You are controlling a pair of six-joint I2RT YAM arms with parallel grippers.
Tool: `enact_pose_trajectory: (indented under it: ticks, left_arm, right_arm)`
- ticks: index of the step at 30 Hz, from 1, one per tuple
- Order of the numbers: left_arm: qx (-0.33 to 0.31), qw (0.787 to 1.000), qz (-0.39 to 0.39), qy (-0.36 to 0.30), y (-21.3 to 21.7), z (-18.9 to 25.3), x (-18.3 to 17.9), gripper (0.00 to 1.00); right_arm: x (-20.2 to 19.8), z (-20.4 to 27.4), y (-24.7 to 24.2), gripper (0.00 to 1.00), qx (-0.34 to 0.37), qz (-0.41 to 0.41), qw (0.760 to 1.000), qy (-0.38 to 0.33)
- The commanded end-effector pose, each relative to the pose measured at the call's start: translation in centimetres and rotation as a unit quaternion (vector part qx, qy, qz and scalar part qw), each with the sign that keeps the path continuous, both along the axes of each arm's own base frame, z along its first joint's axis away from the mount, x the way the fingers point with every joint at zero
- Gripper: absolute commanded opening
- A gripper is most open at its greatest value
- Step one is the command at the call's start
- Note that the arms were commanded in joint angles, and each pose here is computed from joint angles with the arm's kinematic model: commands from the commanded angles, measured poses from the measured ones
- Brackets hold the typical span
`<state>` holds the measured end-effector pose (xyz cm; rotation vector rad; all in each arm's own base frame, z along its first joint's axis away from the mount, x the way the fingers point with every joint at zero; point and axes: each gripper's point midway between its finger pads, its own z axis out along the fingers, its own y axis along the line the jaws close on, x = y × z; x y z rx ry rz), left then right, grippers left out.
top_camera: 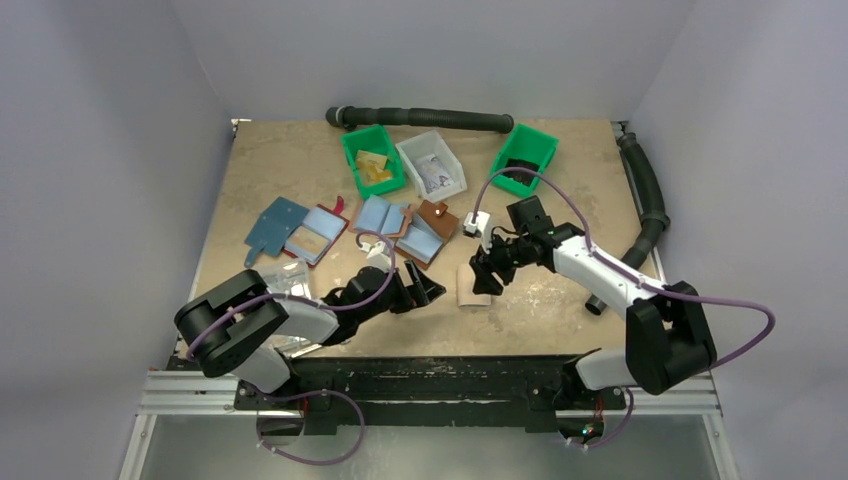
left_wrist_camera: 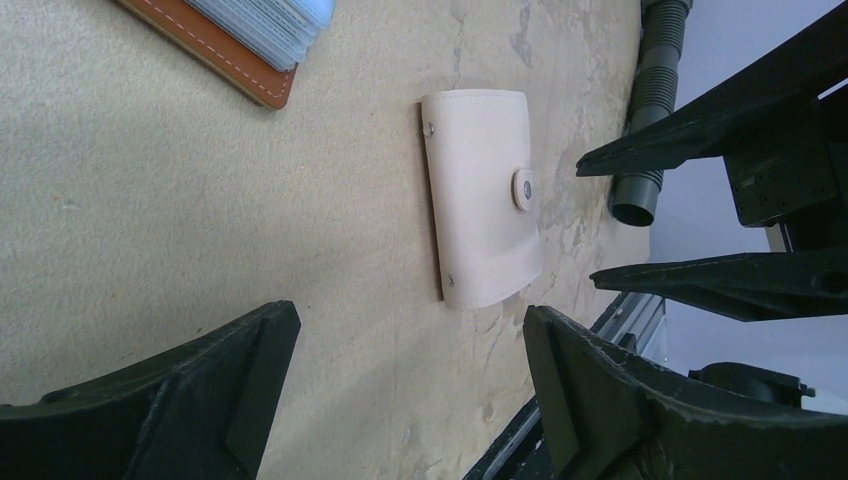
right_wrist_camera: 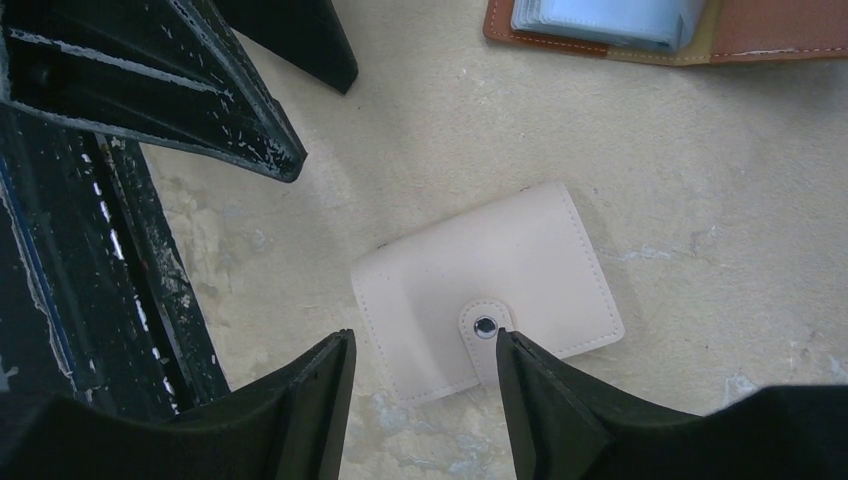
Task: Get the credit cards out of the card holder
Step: Open the card holder at the center of the board.
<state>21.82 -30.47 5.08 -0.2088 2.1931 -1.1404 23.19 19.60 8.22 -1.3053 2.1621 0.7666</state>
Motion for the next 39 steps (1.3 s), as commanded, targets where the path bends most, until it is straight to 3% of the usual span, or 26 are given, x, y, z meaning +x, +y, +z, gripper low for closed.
enact_pose_trajectory:
  ticks: [1,11,29,39]
  left_arm:
    - [-0.001,1.0,-0.001,0.012,-0.4,-0.7,-0.3,0.91]
    - [0.004,0.999,-0.008,0.04,-2.7,-1.9,-0.1,0.89]
    - [0.06,0.988,-0.002,0.143,-4.6,-7.9,-1.0,0.64]
    - [0.066,0.988,-0.004,0.141,-4.3,-8.0,-1.1,0.59]
  right_arm:
    - [0.7,0.3,0.7,0.6,-0.001,-0.002,1.0,-0.016]
    - [2.4,-1.2,0.0,0.53,-0.054,-0.046,0.997,-0.036]
    - [2.5,-4.5,0.0,0.46,-0.13,-0.051,0.989,-0.041]
    - [2.9,-4.3,-0.3,0.25,-0.137,-0.06,0.988,-0.05]
